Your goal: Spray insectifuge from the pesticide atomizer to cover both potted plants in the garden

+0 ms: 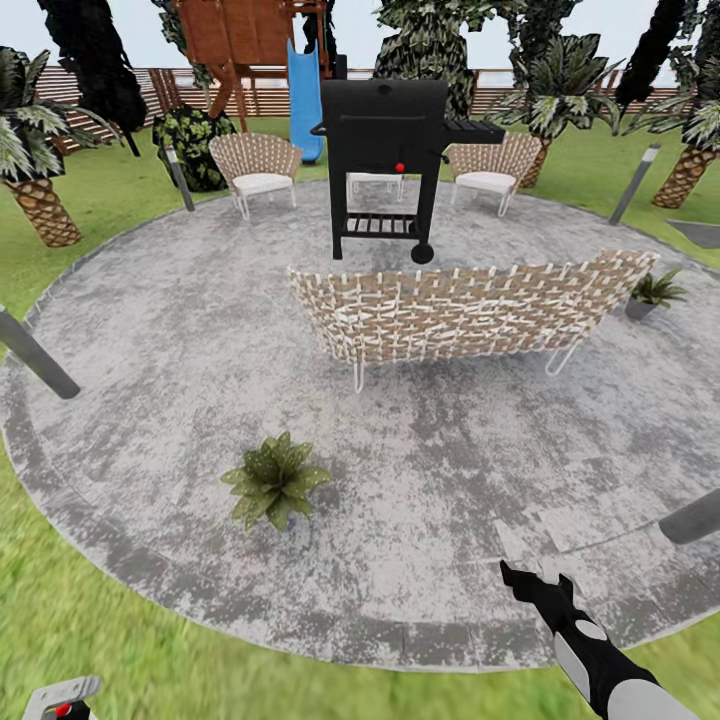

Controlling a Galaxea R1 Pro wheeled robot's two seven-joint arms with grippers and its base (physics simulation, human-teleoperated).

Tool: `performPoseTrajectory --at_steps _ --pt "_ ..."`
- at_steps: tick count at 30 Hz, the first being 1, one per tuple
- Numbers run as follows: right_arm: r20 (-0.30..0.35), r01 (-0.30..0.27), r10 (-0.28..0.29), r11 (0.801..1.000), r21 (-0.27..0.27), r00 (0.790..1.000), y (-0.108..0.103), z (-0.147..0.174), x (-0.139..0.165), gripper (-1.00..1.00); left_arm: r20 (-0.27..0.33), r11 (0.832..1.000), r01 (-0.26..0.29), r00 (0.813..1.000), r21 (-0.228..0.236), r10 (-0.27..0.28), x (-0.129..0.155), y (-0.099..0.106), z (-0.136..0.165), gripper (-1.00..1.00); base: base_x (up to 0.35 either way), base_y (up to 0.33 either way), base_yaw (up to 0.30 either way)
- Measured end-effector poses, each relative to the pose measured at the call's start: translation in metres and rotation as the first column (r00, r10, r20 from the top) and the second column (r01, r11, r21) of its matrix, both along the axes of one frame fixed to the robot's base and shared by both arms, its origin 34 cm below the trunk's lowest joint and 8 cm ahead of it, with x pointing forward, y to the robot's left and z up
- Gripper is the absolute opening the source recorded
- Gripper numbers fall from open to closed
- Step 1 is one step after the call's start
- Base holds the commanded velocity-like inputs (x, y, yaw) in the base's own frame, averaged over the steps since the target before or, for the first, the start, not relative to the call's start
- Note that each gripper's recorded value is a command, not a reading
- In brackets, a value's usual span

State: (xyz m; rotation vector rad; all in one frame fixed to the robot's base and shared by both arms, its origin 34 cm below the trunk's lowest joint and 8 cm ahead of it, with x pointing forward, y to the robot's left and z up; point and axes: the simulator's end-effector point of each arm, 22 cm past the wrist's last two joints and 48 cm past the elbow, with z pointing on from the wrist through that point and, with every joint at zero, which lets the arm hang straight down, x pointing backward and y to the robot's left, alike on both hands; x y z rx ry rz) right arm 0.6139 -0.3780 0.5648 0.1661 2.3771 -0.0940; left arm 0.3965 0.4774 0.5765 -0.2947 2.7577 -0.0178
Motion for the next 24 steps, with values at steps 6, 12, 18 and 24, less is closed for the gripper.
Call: performPoseTrajectory --at_steps 6,12,18,24 --pt "0.009 -0.001 0.001 1.000 0.000 1.000 0.000 0.004 0.003 1.00 0.009 1.000 0.001 1.000 0.000 -0.001 0.003 0.000 0.002 -1.00 0.000 0.000 0.000" --pt "0.019 -0.001 0.001 1.000 0.000 1.000 0.000 0.009 0.006 1.00 0.019 1.000 0.004 1.000 0.000 -0.004 0.006 -0.001 0.005 -1.00 0.000 0.000 0.000" --pt "0.028 -0.001 0.001 1.000 0.000 1.000 0.000 0.014 0.009 1.00 0.028 1.000 0.004 1.000 -0.002 -0.004 0.009 -0.002 0.007 -1.00 0.000 0.000 0.000" --pt "0.037 -0.001 0.001 1.000 -0.001 0.999 0.000 0.018 0.011 1.00 0.038 1.000 0.005 0.999 -0.002 -0.004 0.012 -0.002 0.010 -1.00 0.000 0.000 0.000"
